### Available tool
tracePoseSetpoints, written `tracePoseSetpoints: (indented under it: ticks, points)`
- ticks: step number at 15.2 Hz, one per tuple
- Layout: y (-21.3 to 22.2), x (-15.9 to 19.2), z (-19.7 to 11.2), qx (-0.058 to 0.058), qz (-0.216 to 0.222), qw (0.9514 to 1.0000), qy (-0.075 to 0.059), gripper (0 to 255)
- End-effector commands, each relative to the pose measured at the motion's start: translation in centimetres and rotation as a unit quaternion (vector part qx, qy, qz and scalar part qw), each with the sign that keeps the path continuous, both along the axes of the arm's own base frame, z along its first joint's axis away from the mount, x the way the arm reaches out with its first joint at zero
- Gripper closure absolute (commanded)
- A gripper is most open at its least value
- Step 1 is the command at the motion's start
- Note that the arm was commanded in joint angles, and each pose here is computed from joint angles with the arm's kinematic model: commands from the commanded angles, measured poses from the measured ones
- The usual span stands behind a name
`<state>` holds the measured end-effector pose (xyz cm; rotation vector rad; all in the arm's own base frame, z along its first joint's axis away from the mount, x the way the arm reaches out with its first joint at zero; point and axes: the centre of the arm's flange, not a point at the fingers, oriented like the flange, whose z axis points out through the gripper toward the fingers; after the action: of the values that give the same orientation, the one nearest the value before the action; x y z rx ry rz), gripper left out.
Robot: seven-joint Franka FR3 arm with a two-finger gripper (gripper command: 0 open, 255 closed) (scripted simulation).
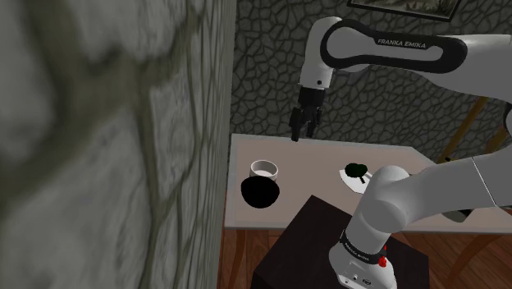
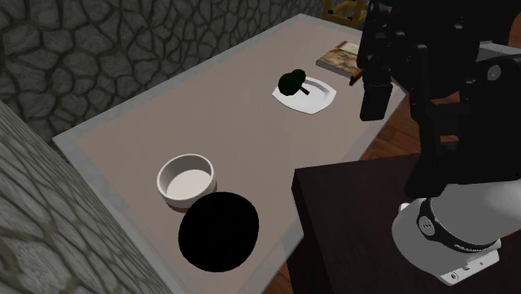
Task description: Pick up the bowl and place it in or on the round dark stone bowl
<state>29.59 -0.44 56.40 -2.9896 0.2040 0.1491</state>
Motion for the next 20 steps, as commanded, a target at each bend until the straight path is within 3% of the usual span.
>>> tracePoseSetpoints:
  ticks: [1, 20]
  points:
    - [0.0, 0.0, 0.0, 0.000, 0.000, 1.0000, 0.000, 0]
    - [-9.2, 12.7, -19.1, -0.027, 0.016, 0.9995, -0.002, 0]
